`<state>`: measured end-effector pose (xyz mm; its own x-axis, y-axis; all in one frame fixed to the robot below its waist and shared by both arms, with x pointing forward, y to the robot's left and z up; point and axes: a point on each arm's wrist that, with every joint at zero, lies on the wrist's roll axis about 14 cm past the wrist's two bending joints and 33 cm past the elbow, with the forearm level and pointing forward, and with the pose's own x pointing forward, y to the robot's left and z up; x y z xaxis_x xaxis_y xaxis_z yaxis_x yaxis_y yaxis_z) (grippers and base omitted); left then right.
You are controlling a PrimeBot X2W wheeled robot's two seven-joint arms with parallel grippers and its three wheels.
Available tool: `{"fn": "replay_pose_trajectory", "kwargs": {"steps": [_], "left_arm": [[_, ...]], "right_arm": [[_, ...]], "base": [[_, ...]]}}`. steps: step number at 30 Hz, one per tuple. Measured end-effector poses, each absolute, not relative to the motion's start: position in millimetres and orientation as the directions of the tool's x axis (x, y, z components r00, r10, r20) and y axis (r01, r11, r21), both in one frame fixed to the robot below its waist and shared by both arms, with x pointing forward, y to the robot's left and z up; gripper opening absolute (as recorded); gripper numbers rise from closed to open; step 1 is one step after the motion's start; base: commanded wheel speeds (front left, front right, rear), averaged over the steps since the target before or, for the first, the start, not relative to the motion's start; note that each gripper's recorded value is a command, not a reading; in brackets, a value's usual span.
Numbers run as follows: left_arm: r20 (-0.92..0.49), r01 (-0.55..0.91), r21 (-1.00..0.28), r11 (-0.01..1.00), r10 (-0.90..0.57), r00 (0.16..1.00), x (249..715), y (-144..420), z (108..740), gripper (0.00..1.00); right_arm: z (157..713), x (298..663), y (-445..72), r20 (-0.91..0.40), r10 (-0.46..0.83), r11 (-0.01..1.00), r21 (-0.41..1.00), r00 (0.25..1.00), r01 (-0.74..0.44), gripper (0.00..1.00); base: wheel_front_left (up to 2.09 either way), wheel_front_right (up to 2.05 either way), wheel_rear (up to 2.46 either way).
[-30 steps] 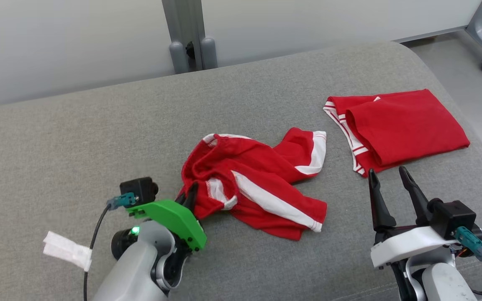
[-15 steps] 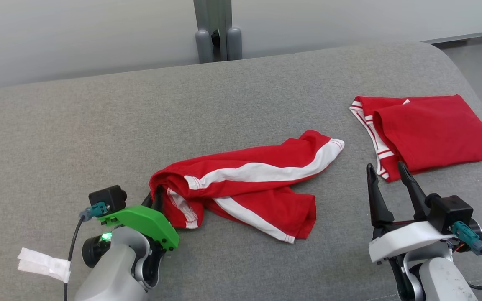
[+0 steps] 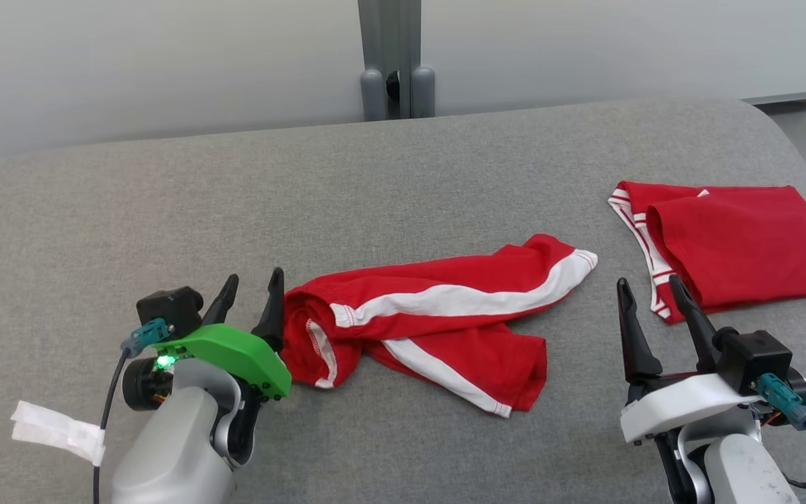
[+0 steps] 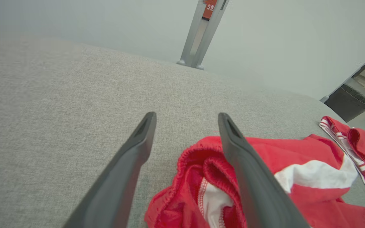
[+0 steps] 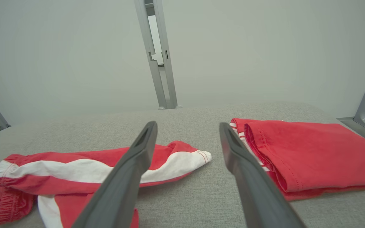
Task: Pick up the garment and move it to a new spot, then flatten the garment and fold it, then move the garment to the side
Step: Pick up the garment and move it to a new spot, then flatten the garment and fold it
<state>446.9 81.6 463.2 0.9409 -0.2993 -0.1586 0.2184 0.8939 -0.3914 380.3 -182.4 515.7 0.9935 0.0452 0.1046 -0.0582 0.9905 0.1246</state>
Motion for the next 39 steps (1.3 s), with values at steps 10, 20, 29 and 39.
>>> {"fn": "replay_pose_trajectory", "kwargs": {"steps": [10, 20, 29, 39], "left_arm": [[-0.052, 0.235, -0.329, 0.915, -0.266, 0.963, 417.6, 99.8, 487.0, 1.00], [0.012, 0.151, -0.280, 0.948, -0.154, 0.988, 378.1, 118.7, 497.4, 1.00], [0.017, 0.103, -0.275, 0.956, -0.102, 0.995, 359.9, 126.4, 497.1, 1.00], [0.016, 0.090, -0.277, 0.957, -0.089, 0.996, 357.2, 130.6, 496.2, 1.00]], "right_arm": [[520.2, 371.8, -174.7, 0.110, 0.071, 0.991, 0.105, 0.991, -0.082, 1.00], [516.1, 364.3, -175.8, 0.105, 0.063, 0.988, 0.135, 0.993, -0.077, 1.00], [511.1, 361.2, -170.0, 0.096, 0.076, 0.984, 0.154, 0.992, -0.091, 1.00], [505.6, 360.1, -164.5, 0.082, 0.093, 0.983, 0.151, 0.992, -0.104, 1.00]], "base": [[0.00, 0.00, 0.00], [0.00, 0.00, 0.00], [0.00, 0.00, 0.00], [0.00, 0.00, 0.00]]}}
